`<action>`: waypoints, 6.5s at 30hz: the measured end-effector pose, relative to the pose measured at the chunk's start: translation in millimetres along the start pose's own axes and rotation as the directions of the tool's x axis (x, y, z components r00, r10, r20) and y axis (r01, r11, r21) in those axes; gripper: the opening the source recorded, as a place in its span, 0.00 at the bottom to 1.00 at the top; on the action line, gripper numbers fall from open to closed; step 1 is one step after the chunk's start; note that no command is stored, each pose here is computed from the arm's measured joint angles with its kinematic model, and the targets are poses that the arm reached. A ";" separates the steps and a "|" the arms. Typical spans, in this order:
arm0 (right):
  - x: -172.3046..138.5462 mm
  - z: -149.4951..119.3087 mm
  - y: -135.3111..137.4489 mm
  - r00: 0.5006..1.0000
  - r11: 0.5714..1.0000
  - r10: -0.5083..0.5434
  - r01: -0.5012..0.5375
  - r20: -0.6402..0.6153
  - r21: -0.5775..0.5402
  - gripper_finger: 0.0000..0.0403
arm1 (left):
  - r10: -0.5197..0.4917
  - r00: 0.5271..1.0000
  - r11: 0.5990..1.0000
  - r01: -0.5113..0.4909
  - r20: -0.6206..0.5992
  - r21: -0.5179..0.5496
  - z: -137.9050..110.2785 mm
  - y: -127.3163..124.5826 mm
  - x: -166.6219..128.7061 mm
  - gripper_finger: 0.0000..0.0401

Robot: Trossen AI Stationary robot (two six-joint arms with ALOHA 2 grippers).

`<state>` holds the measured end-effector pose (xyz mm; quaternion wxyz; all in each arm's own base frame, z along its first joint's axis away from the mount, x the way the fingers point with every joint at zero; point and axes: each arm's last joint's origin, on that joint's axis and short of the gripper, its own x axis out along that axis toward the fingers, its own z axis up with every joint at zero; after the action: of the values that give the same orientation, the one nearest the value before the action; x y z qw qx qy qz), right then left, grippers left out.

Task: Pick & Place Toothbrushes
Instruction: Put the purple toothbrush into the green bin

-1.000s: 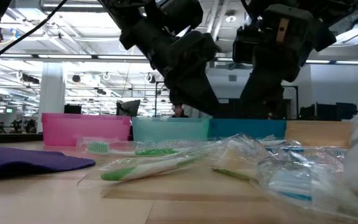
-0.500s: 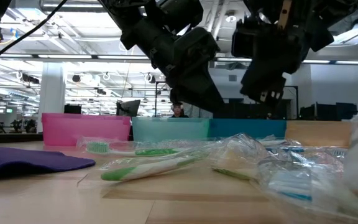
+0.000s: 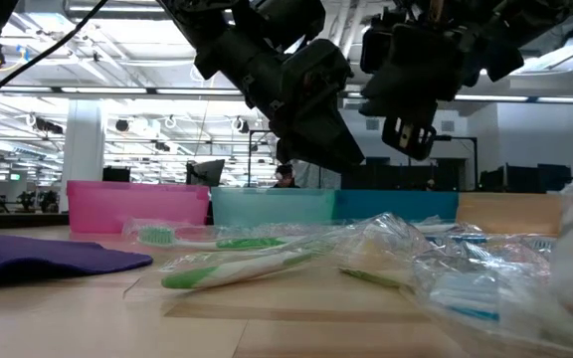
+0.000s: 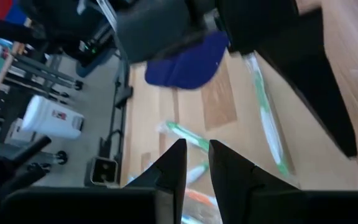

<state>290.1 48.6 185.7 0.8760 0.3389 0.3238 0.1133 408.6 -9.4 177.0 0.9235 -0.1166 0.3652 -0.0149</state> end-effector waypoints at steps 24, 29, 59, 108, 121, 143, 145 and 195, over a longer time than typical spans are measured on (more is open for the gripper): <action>0.6 2.4 5.0 0.999 0.999 0.035 -0.036 0.035 0.027 0.16 | -0.007 0.999 1.000 0.007 0.032 0.003 3.1 -0.7 -0.1 0.35; 0.6 2.5 5.1 0.999 0.999 0.036 -0.037 0.036 0.026 0.16 | -0.009 0.999 1.000 0.009 0.040 0.004 4.0 -0.9 -0.1 0.35; 0.1 6.8 7.1 0.995 0.999 0.051 -0.051 0.084 0.001 0.16 | -0.020 0.996 1.000 0.019 0.087 0.010 8.5 -1.9 -0.4 0.35; -4.1 18.6 1.7 0.985 0.999 0.046 -0.049 0.168 0.012 0.16 | -0.028 0.992 1.000 0.026 0.124 0.017 12.1 -2.6 -0.8 0.35; -4.6 19.6 0.4 0.984 0.999 0.039 -0.042 0.174 0.014 0.16 | -0.028 0.992 1.000 0.026 0.124 0.017 12.1 -2.6 -0.8 0.35; -4.6 19.1 0.2 0.986 0.998 0.047 -0.053 0.161 0.032 0.16 | -0.029 0.991 0.999 0.027 0.127 0.016 12.4 -2.7 -0.8 0.35; -4.6 19.0 0.1 0.986 0.998 0.049 -0.055 0.157 0.032 0.16 | -0.032 0.991 0.999 0.030 0.130 0.012 12.6 -3.2 -0.9 0.35; -2.0 14.0 -18.6 0.998 0.998 -0.057 0.058 0.018 -0.040 0.16 | -0.292 0.616 0.940 0.324 0.732 0.103 8.9 -35.7 -226.7 0.35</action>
<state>297.2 26.6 182.1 0.8884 0.3125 0.3236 0.0915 250.6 -16.7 343.4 0.9723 -0.1917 -0.0639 -0.1176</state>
